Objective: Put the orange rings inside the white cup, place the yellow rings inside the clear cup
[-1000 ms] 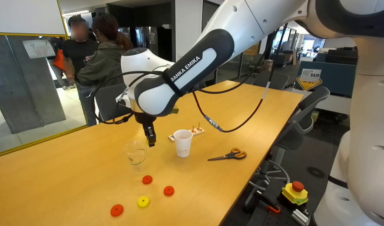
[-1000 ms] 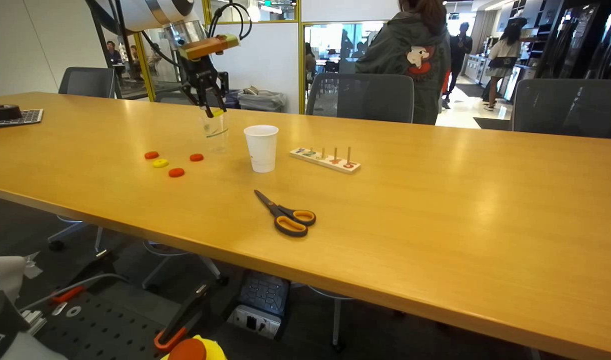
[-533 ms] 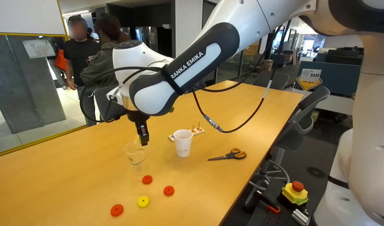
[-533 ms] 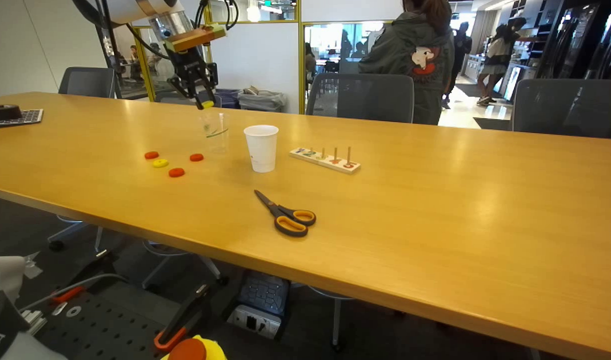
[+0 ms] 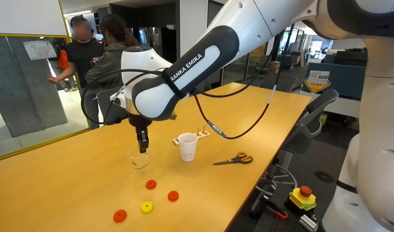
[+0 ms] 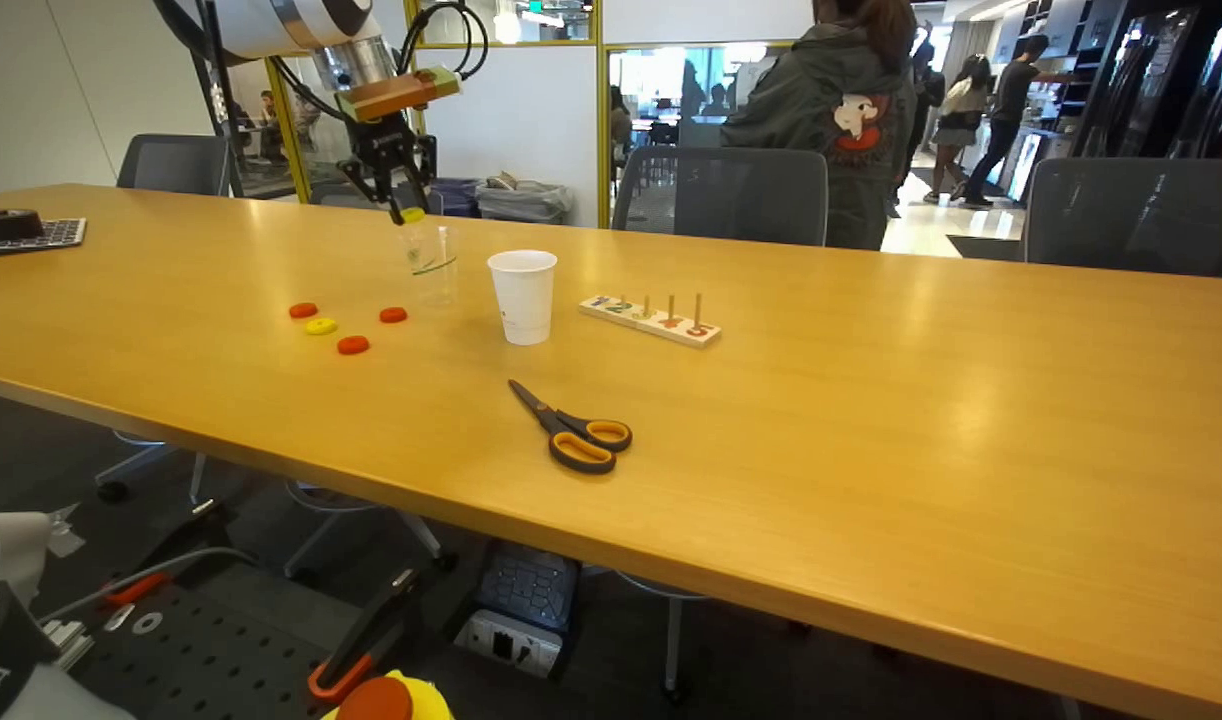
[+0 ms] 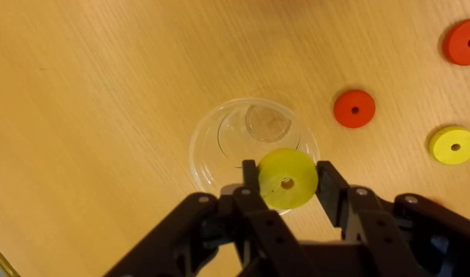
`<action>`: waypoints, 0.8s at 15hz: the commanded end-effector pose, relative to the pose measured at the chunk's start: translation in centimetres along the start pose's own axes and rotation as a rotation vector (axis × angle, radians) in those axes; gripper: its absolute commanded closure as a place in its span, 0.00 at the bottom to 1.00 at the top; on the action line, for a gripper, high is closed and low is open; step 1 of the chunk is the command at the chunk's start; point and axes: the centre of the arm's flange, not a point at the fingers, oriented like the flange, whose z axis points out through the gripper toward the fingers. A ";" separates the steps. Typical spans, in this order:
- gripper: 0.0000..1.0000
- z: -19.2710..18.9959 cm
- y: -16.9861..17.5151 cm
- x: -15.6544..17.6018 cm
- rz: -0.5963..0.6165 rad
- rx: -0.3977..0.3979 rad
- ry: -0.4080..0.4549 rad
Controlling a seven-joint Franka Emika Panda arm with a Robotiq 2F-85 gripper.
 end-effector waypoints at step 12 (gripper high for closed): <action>0.00 0.7 0.5 -0.3 0.009 0.012 0.035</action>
